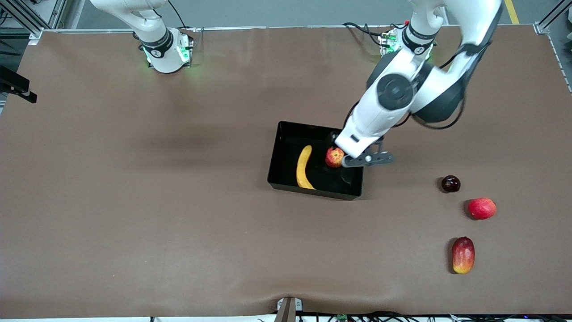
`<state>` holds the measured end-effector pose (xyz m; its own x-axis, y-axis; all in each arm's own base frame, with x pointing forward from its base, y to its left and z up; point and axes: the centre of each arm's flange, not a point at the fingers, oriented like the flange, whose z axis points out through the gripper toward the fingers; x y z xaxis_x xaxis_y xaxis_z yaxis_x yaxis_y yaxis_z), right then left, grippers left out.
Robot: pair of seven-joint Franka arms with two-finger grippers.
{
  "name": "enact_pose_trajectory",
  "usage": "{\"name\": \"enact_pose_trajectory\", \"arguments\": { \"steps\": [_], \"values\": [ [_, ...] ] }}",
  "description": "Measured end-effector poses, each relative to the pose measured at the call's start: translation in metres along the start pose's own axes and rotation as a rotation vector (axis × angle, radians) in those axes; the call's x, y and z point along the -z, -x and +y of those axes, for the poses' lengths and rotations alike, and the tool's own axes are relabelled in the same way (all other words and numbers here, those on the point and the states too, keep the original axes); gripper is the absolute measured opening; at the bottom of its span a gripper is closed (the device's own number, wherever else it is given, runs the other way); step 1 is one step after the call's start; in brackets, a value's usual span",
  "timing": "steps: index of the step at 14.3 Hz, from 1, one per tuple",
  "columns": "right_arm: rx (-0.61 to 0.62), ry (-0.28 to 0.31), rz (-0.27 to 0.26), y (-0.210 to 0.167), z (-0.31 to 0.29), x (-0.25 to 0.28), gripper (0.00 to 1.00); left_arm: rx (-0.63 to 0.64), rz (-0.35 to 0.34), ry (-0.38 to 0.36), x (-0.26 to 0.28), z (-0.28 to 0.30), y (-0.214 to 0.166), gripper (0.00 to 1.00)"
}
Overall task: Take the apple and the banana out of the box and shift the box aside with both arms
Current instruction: 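Reach the left gripper down into the black box toward the apple, then grasp the red-yellow apple with the left gripper and lift it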
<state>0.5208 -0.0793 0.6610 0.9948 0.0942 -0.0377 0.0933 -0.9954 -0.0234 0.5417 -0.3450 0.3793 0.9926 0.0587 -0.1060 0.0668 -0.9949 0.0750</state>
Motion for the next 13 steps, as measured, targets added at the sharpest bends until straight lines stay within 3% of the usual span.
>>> {"name": "enact_pose_trajectory", "arguments": {
  "steps": [5,8,13],
  "values": [
    [0.0,0.0,0.0,0.0,0.0,0.0,1.0,-0.004,-0.055,-0.001,-0.072,0.004,-0.007,1.0],
    [-0.001,0.0,0.0,0.0,0.0,0.0,1.0,0.02,-0.037,-0.058,-0.103,0.006,-0.007,1.0],
    [-0.001,0.0,-0.01,-0.003,0.0,-0.005,1.0,0.051,-0.04,-0.067,-0.151,0.014,-0.001,1.0]
  ]
}}
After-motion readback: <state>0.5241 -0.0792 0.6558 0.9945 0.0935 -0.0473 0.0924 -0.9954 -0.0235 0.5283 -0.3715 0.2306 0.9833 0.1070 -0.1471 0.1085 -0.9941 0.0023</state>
